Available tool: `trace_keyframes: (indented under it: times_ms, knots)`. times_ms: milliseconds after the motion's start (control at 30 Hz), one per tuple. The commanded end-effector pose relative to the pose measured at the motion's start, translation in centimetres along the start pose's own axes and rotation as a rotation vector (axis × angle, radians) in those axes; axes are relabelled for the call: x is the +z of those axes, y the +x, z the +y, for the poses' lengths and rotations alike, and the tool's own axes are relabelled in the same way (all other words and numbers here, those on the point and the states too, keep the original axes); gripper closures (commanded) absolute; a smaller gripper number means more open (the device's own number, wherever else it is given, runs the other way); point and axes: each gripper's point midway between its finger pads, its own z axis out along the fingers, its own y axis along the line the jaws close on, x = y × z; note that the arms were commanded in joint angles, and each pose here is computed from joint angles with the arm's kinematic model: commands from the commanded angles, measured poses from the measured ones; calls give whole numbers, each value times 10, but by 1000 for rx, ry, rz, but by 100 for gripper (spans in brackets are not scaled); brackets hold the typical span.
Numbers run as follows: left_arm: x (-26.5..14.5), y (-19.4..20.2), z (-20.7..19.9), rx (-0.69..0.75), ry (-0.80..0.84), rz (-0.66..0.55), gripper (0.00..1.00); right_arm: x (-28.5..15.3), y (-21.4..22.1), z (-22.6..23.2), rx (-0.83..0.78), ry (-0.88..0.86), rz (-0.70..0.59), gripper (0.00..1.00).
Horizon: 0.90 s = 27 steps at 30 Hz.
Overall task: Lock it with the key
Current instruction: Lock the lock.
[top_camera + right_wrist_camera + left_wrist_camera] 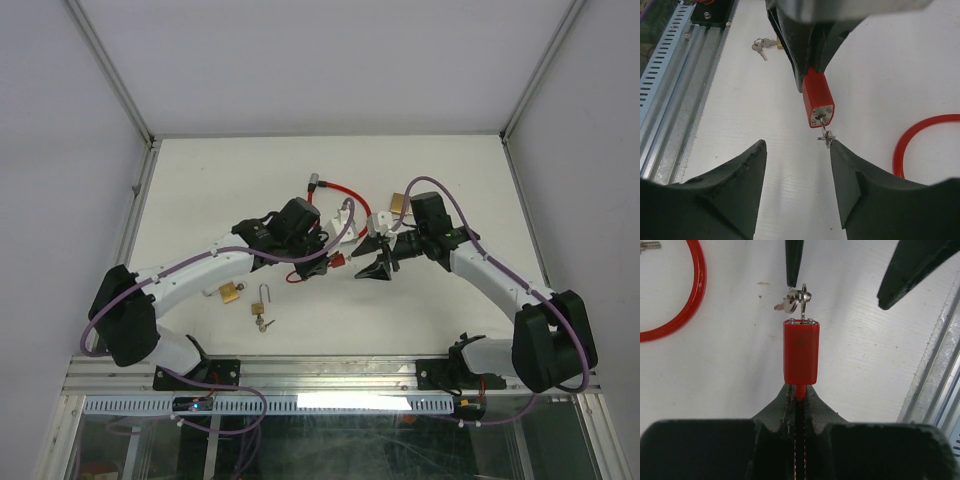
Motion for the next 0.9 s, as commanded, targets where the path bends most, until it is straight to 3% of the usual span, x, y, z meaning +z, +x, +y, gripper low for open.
trace_keyframes:
  times_ms: [0, 867]
  knots:
    - [-30, -51, -13, 75, 31, -185, 100, 6, -5, -5, 18, -6, -36, 45]
    - [-23, -50, -22, 87, 99, -193, 100, 0, -31, -8, -51, 33, -10, 57]
